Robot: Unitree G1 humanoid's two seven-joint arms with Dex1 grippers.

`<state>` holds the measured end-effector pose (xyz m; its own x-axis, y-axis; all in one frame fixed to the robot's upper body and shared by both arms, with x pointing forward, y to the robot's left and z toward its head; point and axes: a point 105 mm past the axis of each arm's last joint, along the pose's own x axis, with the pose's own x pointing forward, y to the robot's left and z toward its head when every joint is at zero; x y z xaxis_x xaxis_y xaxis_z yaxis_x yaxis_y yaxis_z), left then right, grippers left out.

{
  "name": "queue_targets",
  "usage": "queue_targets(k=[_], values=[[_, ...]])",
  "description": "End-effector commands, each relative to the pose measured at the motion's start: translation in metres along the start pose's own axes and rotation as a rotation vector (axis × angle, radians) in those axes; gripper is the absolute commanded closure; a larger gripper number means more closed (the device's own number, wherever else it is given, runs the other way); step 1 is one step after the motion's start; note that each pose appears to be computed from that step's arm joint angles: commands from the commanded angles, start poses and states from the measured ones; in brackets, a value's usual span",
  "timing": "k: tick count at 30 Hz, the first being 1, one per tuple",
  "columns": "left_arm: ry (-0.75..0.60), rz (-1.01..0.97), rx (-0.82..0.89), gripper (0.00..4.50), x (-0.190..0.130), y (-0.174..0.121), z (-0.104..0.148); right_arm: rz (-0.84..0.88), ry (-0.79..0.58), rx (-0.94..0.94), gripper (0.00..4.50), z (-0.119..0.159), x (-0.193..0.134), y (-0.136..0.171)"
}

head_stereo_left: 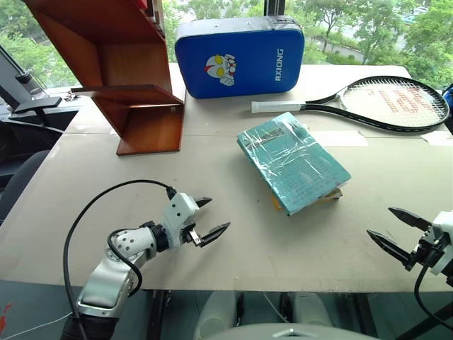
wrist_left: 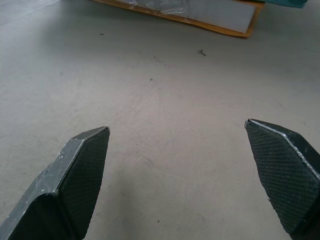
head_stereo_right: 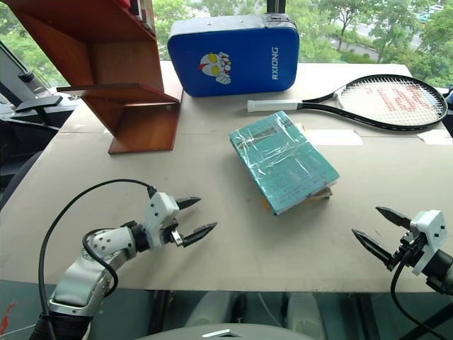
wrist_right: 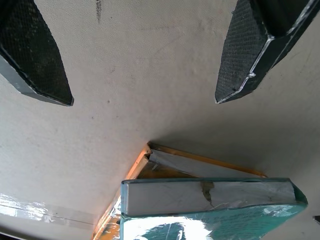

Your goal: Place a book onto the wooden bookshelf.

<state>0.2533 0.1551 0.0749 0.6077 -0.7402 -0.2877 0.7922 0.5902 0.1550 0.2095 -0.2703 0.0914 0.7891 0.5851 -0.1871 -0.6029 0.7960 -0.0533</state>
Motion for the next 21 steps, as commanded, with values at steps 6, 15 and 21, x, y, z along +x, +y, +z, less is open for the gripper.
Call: queue_targets(k=[6, 15, 21], values=[[-0.024, 0.075, 0.003, 0.03, -0.019, 0.001, 0.008, 0.036, -0.003, -0.002, 0.00, 0.003, 0.010, -0.003], [-0.029, 0.092, 0.004, 0.03, -0.022, 0.004, 0.009, 0.031, -0.002, -0.001, 0.00, -0.001, 0.009, -0.009], [-0.039, 0.086, 0.002, 0.03, -0.021, 0.003, 0.011, -0.025, -0.033, 0.016, 0.00, 0.004, 0.012, -0.017]])
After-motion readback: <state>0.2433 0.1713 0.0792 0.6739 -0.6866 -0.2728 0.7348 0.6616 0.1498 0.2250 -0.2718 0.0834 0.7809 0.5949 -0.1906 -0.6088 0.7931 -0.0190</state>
